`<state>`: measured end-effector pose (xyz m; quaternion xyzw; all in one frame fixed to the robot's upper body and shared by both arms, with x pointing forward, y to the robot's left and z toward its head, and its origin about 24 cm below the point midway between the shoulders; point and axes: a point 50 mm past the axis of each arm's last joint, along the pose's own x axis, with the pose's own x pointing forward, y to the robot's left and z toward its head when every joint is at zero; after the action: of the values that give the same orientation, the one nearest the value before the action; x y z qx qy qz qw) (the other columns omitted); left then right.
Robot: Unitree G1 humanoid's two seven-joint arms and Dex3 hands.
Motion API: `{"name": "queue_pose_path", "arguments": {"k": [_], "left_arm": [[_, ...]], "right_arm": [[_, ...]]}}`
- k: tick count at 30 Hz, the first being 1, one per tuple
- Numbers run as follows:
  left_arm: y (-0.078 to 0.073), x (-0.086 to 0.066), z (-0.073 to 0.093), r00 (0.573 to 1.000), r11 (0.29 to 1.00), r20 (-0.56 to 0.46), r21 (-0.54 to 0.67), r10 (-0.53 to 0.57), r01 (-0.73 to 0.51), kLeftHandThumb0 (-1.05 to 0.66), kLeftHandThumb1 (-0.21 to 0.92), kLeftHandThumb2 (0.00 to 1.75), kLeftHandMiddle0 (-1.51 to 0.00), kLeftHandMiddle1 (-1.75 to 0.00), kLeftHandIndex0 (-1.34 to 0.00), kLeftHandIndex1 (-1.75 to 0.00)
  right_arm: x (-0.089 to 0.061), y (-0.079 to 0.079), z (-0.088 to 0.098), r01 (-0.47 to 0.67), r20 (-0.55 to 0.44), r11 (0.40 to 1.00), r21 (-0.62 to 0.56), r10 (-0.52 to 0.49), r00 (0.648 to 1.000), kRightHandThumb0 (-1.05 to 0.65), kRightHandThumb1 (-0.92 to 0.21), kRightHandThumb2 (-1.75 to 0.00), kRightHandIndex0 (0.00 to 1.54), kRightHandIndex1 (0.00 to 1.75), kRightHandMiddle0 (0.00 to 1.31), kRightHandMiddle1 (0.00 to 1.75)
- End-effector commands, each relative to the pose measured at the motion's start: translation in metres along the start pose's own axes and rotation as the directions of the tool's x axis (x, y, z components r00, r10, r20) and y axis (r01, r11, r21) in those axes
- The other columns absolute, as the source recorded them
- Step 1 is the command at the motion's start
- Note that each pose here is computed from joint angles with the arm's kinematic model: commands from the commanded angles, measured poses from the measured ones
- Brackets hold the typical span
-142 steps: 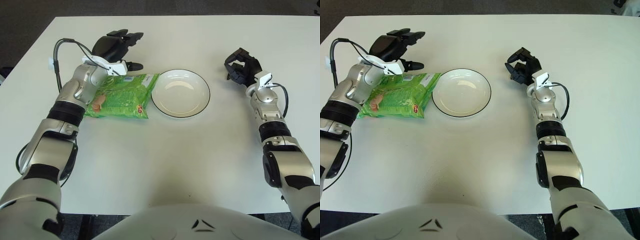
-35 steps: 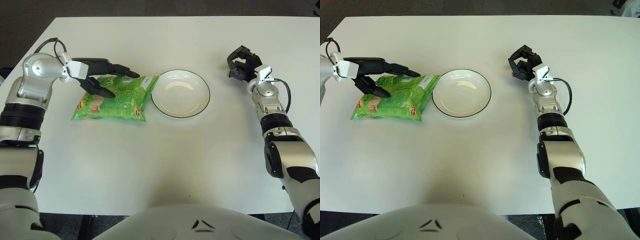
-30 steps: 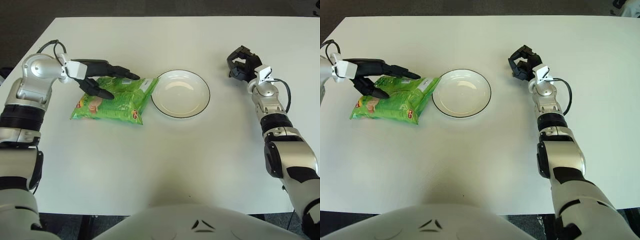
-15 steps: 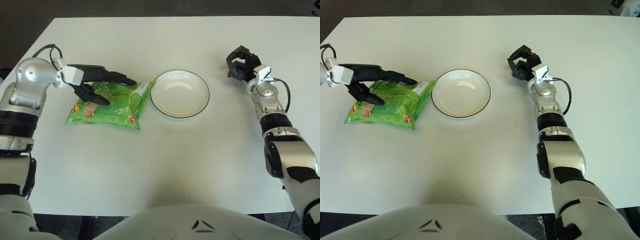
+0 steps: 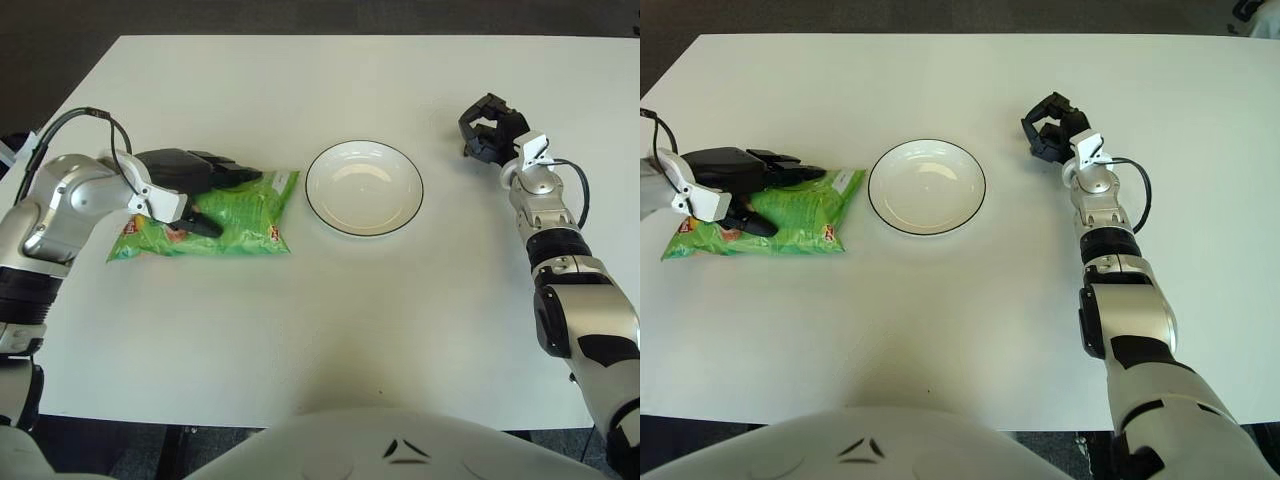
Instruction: Put the snack into the plate.
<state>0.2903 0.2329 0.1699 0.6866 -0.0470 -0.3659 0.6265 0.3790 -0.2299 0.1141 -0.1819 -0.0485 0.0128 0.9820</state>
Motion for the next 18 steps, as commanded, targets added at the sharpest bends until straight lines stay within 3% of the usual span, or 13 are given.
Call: {"name": "queue_pose_path", "arguments": {"k": [1,5,8,10,11,14,16,18], "left_arm": [[-0.015,0.011,-0.010,0.999,0.999,-0.048,-0.034,-0.026,0.024,-0.78,0.92,0.17,-0.46,-0.07,-0.48,-0.11],[-0.022,0.021,-0.017,0.997,0.999,-0.081,-0.052,-0.009,0.004,-0.69,0.92,0.07,-0.53,-0.11,-0.55,-0.10],[-0.026,0.026,-0.020,0.995,0.998,-0.096,-0.056,0.005,-0.010,-0.63,0.91,0.02,-0.45,-0.38,-0.61,-0.05],[-0.027,0.030,-0.022,0.994,0.997,-0.105,-0.062,0.028,-0.035,-0.55,0.90,0.01,-0.32,-0.77,-0.67,-0.08],[-0.026,0.032,-0.023,0.993,0.996,-0.108,-0.066,0.048,-0.055,-0.54,0.89,0.01,-0.29,-0.85,-0.67,-0.10],[-0.026,0.036,-0.025,0.990,0.991,-0.104,-0.076,0.100,-0.109,-0.44,0.88,0.00,-0.20,-1.20,-0.54,-0.51],[-0.026,0.038,-0.027,0.985,0.985,-0.100,-0.080,0.142,-0.150,-0.37,0.88,0.00,-0.14,-1.48,-0.42,-0.88],[-0.026,0.041,-0.029,0.978,0.978,-0.100,-0.083,0.183,-0.191,-0.36,0.90,0.07,-0.15,-1.61,-0.45,-1.11]], "right_arm": [[-0.022,0.016,-0.049,-0.066,-0.219,0.998,-0.009,0.062,0.974,-0.38,-0.74,-0.71,0.71,1.72,0.36,1.69],[-0.022,0.016,-0.049,-0.067,-0.219,0.998,-0.009,0.063,0.974,-0.38,-0.75,-0.70,0.71,1.72,0.36,1.69],[-0.022,0.016,-0.049,-0.068,-0.219,0.998,-0.009,0.064,0.974,-0.38,-0.75,-0.70,0.71,1.72,0.36,1.69],[-0.022,0.016,-0.049,-0.068,-0.220,0.998,-0.009,0.065,0.973,-0.38,-0.75,-0.70,0.71,1.72,0.36,1.68],[-0.022,0.016,-0.049,-0.069,-0.220,0.998,-0.008,0.066,0.973,-0.38,-0.75,-0.70,0.71,1.72,0.36,1.68],[-0.022,0.016,-0.049,-0.071,-0.221,0.997,-0.007,0.067,0.973,-0.38,-0.75,-0.70,0.71,1.72,0.36,1.68],[-0.022,0.016,-0.049,-0.072,-0.222,0.997,-0.007,0.069,0.973,-0.38,-0.75,-0.70,0.71,1.72,0.36,1.68],[-0.022,0.015,-0.050,-0.074,-0.223,0.997,-0.006,0.071,0.972,-0.38,-0.75,-0.70,0.71,1.72,0.36,1.68]]}}
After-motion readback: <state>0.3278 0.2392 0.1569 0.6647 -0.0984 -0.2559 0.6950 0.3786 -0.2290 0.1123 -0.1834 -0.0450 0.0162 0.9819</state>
